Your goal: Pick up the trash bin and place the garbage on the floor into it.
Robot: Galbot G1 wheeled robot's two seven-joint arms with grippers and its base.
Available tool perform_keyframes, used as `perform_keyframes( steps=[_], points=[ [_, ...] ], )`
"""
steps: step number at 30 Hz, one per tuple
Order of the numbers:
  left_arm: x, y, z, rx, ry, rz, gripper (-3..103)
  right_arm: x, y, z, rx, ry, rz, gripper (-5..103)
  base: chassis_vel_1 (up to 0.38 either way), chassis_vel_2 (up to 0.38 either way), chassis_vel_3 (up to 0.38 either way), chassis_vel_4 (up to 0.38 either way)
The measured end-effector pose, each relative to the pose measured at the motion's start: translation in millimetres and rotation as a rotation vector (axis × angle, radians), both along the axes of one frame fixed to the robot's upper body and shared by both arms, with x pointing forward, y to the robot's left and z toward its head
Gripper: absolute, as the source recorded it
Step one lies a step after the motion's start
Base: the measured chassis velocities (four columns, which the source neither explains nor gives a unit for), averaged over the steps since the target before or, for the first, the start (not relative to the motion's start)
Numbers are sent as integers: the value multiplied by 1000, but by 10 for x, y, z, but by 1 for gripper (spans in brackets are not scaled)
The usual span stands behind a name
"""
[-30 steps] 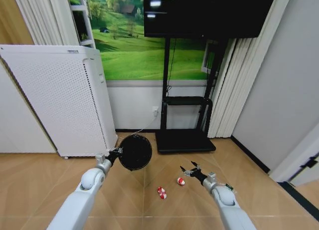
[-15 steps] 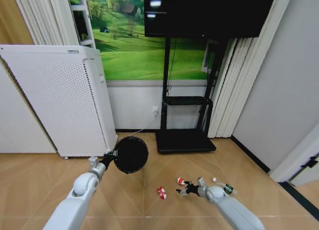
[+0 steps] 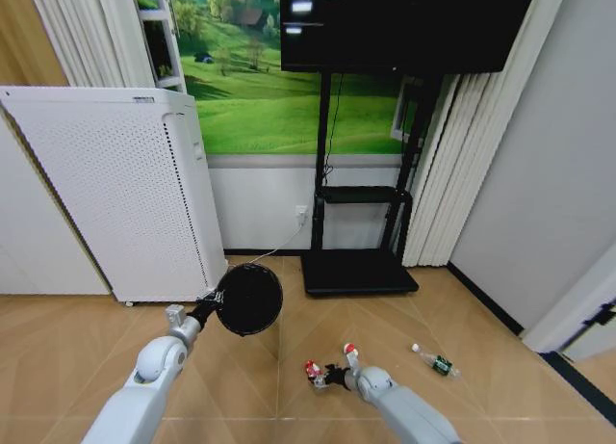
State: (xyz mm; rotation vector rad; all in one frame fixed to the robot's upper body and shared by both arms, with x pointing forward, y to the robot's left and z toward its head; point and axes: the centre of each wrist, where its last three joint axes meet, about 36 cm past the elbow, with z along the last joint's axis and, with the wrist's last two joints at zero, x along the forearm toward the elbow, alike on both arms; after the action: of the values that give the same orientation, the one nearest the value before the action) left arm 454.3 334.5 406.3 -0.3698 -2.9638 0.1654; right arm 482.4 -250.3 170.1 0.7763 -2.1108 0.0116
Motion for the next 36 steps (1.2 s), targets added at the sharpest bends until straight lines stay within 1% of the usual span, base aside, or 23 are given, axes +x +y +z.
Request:
perform_keyframes(
  steps=[4,9,16,21,29,30,31,32,34,35,36],
  points=[
    [-5,-6,-9,-2,-2,0,4,31,-47,-57,-19,-5,-7,100,0,0,0,0],
    [-8,-4,-10,-3,-1,-2,4,35,-56,-82,-25,-4,-14,100,0,0,0,0],
    [14,-13,-7,-5,-3,-6,4,42,122,-151,-23,-2,-42,100,0,0,0,0],
    [15,-3,-1,-5,-4,-7,4,45,147,-161,-32,-6,-38,100,0,0,0,0],
    [12,33,11,-10,-7,-6,4,97,154,-199,-68,-25,-14,100,0,0,0,0],
    [12,37,13,-11,-7,-5,4,98,143,-205,-72,-30,-7,103,0,0,0,0],
    [12,44,17,-12,-7,-6,4,98,132,-210,-78,-37,-2,100,0,0,0,0],
    [12,44,17,-12,-7,-6,4,98,132,-210,-78,-37,-2,100,0,0,0,0],
    [17,50,25,-15,-8,-7,4,98,124,-207,-87,-43,4,90,0,0,0,0],
    [17,50,25,-15,-8,-7,4,98,124,-207,-87,-43,4,90,0,0,0,0],
    [20,51,29,-15,-9,-7,4,95,121,-208,-90,-44,5,84,0,0,0,0]
  ],
)
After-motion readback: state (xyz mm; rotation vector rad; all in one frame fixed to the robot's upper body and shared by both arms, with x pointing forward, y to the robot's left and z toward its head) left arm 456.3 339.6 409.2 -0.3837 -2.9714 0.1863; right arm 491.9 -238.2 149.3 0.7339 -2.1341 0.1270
